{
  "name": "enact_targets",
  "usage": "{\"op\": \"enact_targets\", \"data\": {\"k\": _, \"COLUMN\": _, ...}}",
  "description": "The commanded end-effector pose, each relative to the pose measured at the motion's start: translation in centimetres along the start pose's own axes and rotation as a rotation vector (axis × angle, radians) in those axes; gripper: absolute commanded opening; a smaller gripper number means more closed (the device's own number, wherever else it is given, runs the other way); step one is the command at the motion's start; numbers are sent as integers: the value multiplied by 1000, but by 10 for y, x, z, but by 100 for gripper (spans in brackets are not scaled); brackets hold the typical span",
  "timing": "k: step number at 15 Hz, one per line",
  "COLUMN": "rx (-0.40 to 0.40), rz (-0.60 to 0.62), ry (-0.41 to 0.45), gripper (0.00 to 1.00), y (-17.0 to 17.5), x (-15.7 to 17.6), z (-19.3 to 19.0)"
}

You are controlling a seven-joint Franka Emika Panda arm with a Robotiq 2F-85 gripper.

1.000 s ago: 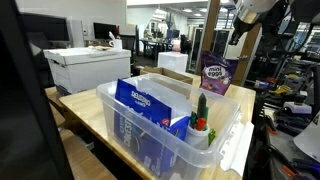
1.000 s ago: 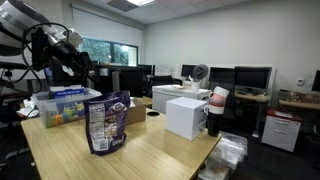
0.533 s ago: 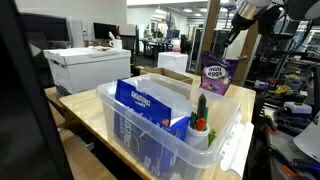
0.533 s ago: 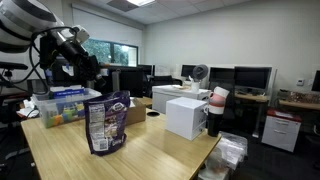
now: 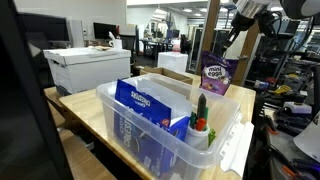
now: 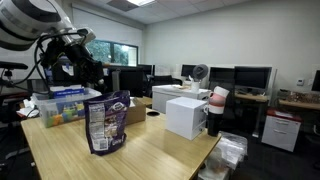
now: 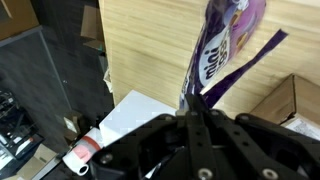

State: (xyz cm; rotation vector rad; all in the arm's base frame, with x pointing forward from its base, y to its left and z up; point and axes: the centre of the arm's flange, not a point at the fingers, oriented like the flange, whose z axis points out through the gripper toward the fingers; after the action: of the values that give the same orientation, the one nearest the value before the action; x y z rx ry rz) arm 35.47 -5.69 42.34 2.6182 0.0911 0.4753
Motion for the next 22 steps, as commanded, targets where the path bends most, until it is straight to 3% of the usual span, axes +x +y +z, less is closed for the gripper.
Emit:
{"op": "enact_targets", "data": {"k": 1, "rx": 36, "rz": -63, "ry": -93, "gripper": 3, "y": -6, "x": -22, "z": -4}}
{"op": "enact_targets", "data": {"k": 7, "rx": 60, "rz": -188, "ry": -162, "gripper": 4, "y": -16, "x": -29, "z": 0}}
{"op": "enact_targets", "data": {"k": 11, "rx": 123, "rz": -209, "ry": -136, "gripper": 5, "y": -15, "x": -31, "z": 3}}
{"op": "enact_targets", "data": {"k": 17, "rx": 59, "rz": -183, "ry": -191, "gripper": 4, "y": -6, "x": -36, "z": 14}}
{"op": "enact_targets", "data": {"k": 18, "rx": 63, "rz": -175, "ry": -199, "gripper": 11, "y": -5, "x": -36, "z": 15}}
{"op": "enact_targets", "data": {"k": 19, "rx": 76, "rz": -163, "ry": -200, "gripper": 29, "y": -5, "x": -35, "z": 15}}
{"op": "enact_targets", "data": {"k": 22, "rx": 112, "rz": -174, "ry": -188, "gripper": 42, "y": -15, "x": -29, "z": 13}}
